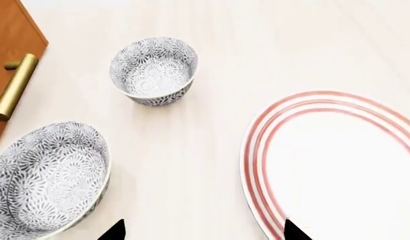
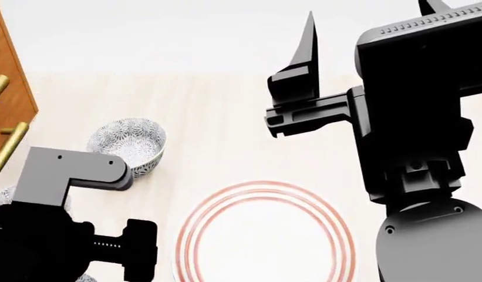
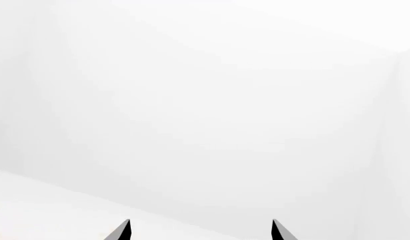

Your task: Put the bowl at the front on the plate.

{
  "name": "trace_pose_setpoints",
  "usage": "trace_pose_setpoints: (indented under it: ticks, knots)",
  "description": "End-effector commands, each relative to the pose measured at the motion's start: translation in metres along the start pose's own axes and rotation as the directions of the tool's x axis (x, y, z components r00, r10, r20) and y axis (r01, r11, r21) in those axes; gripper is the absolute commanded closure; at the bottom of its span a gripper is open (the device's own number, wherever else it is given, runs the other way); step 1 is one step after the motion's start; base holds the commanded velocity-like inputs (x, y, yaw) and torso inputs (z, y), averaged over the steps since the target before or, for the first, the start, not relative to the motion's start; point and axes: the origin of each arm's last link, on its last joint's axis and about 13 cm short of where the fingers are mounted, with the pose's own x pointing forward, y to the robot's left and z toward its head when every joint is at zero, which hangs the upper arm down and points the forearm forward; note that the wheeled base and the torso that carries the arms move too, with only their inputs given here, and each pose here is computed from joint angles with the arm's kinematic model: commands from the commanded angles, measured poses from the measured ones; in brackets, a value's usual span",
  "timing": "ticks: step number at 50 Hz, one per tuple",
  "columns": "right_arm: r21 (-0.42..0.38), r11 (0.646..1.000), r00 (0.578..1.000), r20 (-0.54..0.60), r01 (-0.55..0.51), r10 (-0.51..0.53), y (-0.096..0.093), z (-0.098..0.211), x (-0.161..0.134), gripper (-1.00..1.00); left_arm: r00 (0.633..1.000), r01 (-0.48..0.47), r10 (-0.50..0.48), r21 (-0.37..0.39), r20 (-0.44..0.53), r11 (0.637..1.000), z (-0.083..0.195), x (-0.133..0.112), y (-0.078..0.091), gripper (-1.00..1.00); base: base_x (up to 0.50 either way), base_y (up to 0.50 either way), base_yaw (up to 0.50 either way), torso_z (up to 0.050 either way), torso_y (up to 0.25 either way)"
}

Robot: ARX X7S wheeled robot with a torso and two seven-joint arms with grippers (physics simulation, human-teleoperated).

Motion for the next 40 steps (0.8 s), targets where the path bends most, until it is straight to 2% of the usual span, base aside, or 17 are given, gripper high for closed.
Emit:
trace_pose_setpoints:
  ticks: [1, 40]
  knots:
    - [0.000, 1.000, 1.000, 0.001, 0.000, 0.000, 0.001, 0.000, 0.000, -1.00, 0.999, -0.001, 0.002, 0.011, -0.051, 1.000, -0.006, 0.001, 0.000, -1.00, 0.00, 0.00, 0.00, 0.000, 0.000]
    - [-0.001, 1.000, 1.000, -0.001, -0.007, 0.007, 0.001, -0.001, 0.002, -1.00, 0.980, 0.000, 0.006, 0.033, -0.198, 0.999, -0.035, 0.011, -0.002, -1.00, 0.00, 0.00, 0.00, 0.000, 0.000]
